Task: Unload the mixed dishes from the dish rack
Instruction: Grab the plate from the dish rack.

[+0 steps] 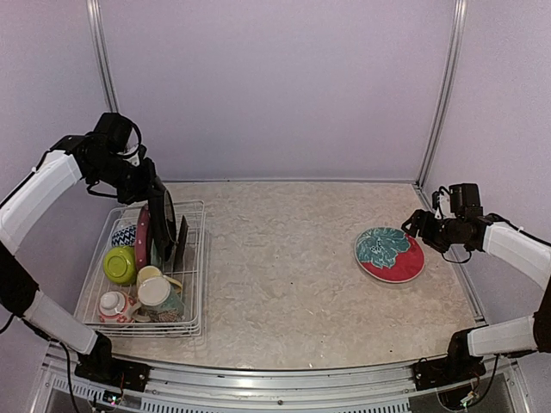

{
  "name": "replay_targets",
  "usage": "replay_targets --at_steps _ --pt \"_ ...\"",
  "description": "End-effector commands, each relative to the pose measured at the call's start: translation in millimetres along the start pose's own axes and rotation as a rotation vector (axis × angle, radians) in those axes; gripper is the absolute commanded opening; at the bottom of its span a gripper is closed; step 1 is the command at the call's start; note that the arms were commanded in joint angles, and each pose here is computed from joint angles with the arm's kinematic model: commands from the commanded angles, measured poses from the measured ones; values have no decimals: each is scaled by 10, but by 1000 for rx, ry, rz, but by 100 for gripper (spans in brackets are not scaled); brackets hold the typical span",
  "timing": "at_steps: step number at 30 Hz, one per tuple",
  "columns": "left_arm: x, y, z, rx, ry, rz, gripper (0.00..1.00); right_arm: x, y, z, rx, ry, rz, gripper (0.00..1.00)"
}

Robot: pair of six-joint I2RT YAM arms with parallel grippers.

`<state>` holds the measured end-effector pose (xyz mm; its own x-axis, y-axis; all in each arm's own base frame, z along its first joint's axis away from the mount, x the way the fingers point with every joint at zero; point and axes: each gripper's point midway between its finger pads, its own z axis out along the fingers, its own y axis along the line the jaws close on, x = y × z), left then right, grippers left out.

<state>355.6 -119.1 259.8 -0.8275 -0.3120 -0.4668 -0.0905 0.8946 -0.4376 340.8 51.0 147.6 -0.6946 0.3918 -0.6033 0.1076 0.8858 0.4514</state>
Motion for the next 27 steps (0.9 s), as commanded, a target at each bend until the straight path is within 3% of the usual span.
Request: replay_targets --at_steps 1,12,20,27 --pt "-344 -277 -370 90 -139 29 0 -5 50 15 -6 6 -10 81" --pt "-330 -506 -751 195 -168 50 0 -32 93 69 -21 12 -9 81" --pt "-304 -1014 -1331 401 -281 204 0 -74 127 50 -23 8 -17 81" --pt "-91 -1709 -1696 574 -380 452 0 -60 196 54 -45 13 -17 81"
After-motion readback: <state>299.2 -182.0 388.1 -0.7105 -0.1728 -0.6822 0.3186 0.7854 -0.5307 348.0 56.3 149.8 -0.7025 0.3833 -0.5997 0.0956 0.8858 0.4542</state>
